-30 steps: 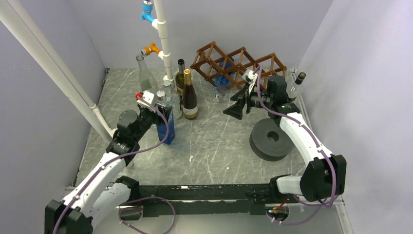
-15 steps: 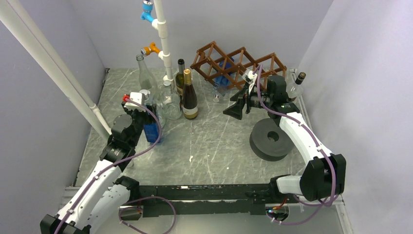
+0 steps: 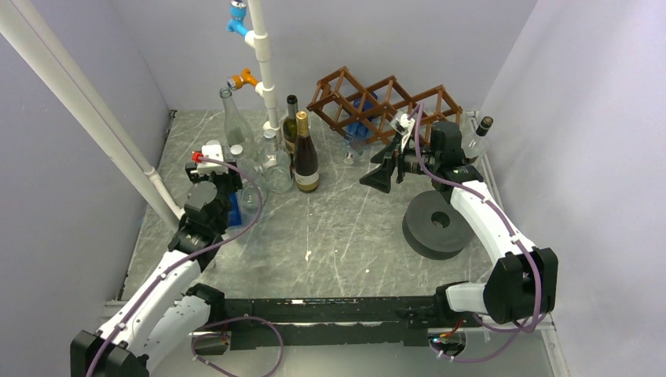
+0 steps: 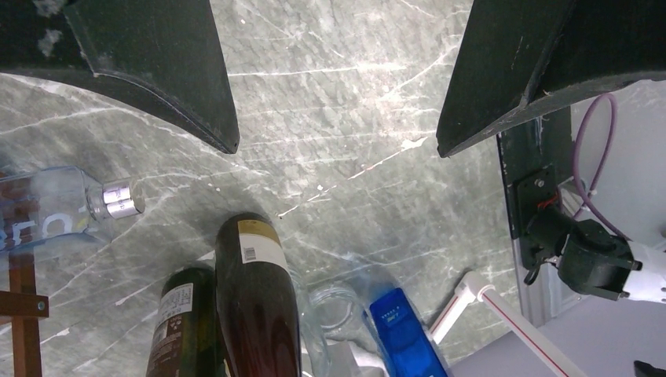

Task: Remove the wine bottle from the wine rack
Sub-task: Place the wine bottle at the center of the board.

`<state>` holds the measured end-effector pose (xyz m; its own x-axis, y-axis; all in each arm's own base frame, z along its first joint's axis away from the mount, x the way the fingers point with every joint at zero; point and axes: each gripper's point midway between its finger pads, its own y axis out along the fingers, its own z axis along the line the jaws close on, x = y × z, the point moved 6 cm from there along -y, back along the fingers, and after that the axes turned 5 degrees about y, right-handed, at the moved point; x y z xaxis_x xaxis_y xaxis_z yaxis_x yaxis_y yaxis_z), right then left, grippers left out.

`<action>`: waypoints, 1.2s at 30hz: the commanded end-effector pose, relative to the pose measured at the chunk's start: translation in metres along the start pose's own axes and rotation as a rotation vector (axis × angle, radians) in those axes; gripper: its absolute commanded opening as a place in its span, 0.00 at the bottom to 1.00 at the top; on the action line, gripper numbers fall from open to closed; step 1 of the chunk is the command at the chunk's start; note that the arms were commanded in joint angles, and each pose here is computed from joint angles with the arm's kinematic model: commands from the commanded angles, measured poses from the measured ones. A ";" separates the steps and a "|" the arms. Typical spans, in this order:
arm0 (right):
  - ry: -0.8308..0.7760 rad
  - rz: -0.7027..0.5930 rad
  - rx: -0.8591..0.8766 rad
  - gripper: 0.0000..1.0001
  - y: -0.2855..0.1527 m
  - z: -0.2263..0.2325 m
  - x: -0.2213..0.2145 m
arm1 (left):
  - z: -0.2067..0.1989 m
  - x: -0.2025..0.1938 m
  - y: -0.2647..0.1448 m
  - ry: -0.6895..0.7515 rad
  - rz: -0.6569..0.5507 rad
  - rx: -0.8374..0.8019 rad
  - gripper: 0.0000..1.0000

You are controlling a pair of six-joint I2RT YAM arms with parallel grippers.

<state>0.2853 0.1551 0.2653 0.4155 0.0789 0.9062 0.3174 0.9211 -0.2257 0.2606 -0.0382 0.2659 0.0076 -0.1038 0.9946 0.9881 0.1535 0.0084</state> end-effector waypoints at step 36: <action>-0.020 -0.014 0.016 1.00 0.002 -0.003 0.002 | 0.027 0.013 0.016 -0.178 -0.154 0.321 0.68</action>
<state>0.2876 0.1556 0.2623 0.4212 0.0803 0.9034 0.3155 0.9209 -0.2289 0.2771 -0.0140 0.2464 -0.0473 -0.0590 0.9971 0.9011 0.4283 0.0681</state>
